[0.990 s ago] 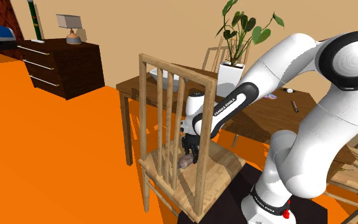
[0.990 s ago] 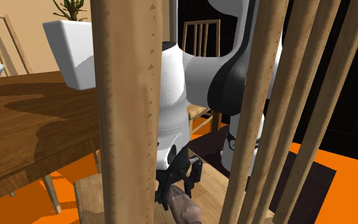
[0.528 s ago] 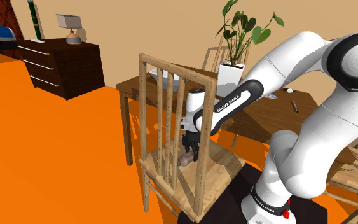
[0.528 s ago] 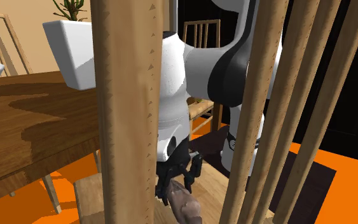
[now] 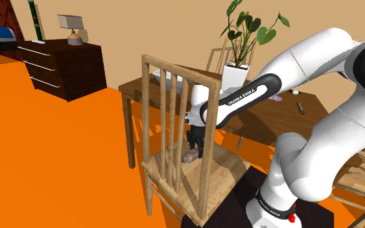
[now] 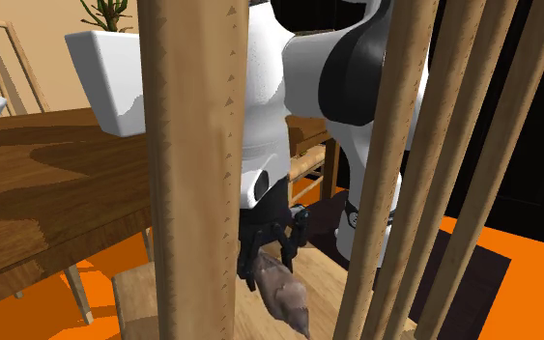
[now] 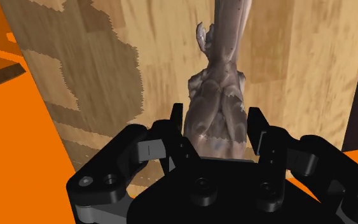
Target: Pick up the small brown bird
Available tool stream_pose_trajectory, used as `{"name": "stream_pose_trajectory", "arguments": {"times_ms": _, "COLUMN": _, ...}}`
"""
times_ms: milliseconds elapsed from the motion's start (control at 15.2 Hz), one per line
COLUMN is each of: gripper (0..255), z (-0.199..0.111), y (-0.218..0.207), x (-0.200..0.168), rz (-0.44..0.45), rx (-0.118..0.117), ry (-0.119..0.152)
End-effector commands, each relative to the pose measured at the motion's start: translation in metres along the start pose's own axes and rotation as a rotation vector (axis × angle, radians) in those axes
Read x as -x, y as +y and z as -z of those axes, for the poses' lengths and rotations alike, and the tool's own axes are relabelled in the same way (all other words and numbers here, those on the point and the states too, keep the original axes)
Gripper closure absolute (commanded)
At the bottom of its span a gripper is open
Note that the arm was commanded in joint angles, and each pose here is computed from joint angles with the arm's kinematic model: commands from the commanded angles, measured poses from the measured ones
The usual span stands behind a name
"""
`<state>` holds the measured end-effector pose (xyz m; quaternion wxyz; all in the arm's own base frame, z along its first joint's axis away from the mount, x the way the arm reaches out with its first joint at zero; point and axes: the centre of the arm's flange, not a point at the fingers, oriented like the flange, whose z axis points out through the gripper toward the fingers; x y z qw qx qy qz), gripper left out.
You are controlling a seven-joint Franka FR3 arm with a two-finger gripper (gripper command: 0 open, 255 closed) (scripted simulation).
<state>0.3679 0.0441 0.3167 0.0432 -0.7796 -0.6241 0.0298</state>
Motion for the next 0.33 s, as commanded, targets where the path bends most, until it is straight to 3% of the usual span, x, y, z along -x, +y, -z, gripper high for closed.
{"name": "stream_pose_trajectory", "arguments": {"times_ms": 0, "gripper": 255, "z": 0.011, "y": 0.000, "x": 0.000, "rz": 0.000, "rx": 0.000, "ry": 0.000}}
{"name": "stream_pose_trajectory", "arguments": {"times_ms": 264, "gripper": 255, "z": 0.022, "y": -0.001, "x": 0.000, "rz": 0.000, "rx": 0.000, "ry": 0.000}}
